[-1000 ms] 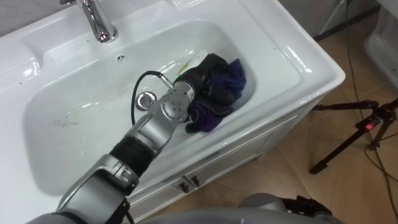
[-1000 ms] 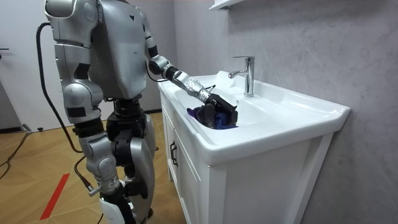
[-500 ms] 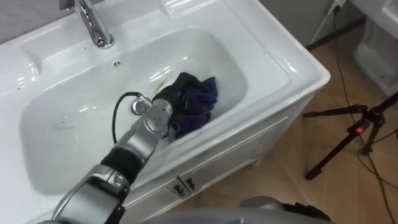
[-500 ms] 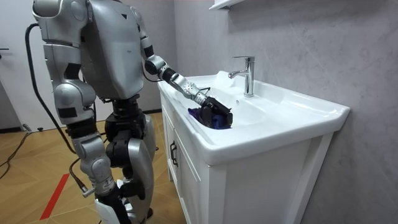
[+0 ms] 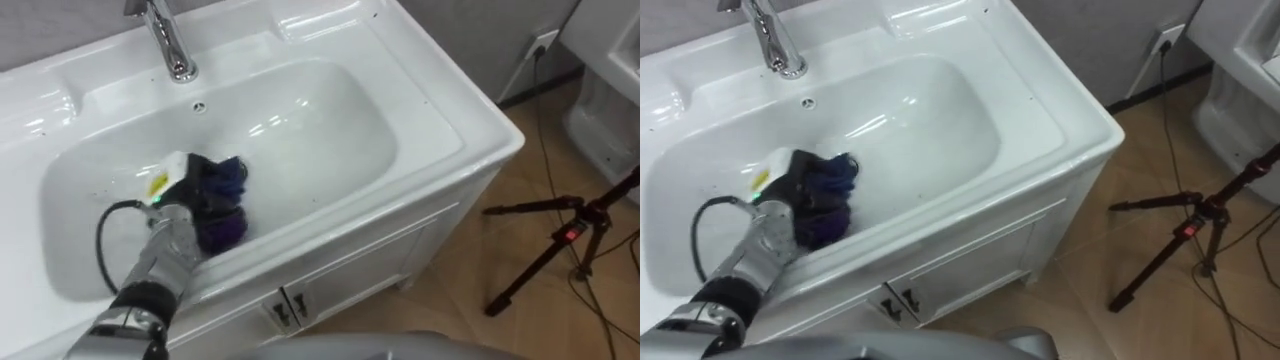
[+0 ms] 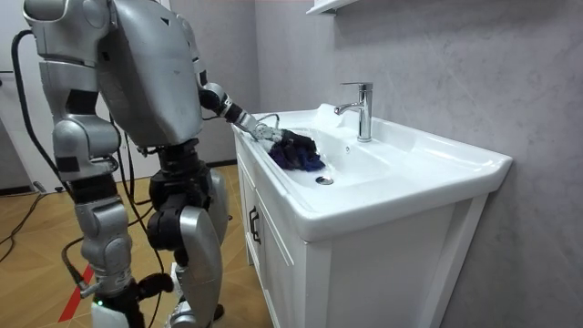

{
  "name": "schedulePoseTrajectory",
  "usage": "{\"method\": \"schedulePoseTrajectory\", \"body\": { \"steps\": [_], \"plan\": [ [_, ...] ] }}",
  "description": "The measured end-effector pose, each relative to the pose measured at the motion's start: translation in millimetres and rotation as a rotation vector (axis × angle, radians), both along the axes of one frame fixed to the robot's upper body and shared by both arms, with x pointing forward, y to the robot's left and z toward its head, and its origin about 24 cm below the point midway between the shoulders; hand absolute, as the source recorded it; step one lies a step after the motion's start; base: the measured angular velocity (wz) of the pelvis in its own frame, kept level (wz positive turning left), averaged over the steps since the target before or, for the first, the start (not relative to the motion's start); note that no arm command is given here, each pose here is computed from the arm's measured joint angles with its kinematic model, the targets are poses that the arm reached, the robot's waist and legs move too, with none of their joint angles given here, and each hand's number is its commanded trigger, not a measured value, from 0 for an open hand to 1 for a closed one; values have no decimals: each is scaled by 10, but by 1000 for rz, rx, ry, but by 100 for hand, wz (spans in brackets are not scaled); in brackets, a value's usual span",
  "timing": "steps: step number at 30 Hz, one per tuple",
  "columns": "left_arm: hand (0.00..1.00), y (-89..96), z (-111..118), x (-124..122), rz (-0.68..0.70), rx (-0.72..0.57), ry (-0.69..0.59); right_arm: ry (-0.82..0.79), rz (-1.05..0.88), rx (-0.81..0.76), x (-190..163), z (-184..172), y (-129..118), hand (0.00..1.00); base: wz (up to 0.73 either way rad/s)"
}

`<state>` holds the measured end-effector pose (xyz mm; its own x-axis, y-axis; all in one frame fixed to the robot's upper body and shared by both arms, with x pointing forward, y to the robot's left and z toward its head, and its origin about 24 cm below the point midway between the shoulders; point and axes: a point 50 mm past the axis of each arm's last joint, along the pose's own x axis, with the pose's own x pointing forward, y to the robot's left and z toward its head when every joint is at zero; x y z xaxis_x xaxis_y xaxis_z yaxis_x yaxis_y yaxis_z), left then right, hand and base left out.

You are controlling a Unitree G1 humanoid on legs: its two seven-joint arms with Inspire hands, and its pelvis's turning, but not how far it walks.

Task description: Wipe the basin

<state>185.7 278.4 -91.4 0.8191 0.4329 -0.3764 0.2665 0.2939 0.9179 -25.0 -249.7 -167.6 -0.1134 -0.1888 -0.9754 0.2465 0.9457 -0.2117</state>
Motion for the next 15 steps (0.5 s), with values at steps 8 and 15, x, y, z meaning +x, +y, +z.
{"method": "schedulePoseTrajectory", "body": {
  "steps": [8, 15],
  "plan": [
    [100, 96, -20, -169, -135, 292, 85, 40, 10, -12, -51, 42, -124, 0, -6],
    [100, 135, -36, -270, -172, 361, 124, 11, -16, -47, 28, 101, -320, 0, -8]
  ]
}}
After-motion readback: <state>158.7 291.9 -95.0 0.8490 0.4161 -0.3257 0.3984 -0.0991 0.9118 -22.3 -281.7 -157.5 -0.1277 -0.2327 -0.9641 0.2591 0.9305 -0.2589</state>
